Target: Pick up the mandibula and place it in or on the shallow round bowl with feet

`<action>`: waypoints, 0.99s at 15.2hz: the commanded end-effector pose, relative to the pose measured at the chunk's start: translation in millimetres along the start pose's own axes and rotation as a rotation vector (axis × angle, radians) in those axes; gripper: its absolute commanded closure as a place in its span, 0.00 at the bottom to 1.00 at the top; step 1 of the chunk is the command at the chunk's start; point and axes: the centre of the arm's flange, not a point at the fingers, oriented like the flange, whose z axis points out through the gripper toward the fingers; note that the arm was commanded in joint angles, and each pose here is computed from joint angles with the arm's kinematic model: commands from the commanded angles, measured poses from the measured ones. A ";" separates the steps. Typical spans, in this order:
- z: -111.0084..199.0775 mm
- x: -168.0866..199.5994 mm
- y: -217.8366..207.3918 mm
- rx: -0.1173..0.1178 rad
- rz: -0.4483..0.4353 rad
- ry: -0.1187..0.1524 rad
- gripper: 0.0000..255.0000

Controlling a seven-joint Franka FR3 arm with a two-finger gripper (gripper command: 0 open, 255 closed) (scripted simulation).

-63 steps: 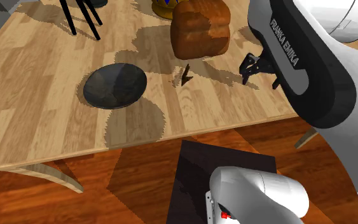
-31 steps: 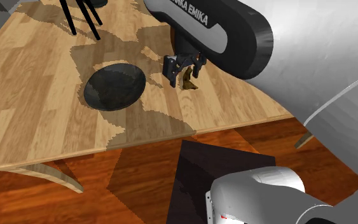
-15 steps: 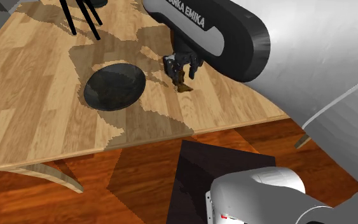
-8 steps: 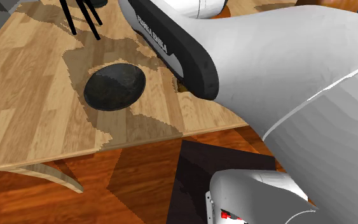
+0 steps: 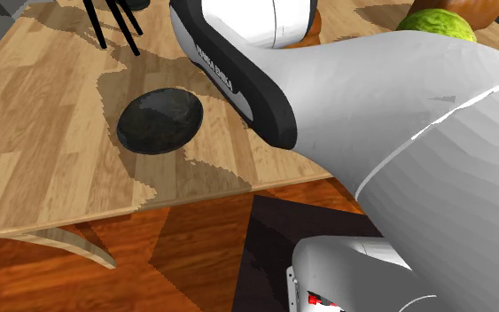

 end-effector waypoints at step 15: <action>-4.9 0.6 0.0 0.000 0.000 0.000 1.00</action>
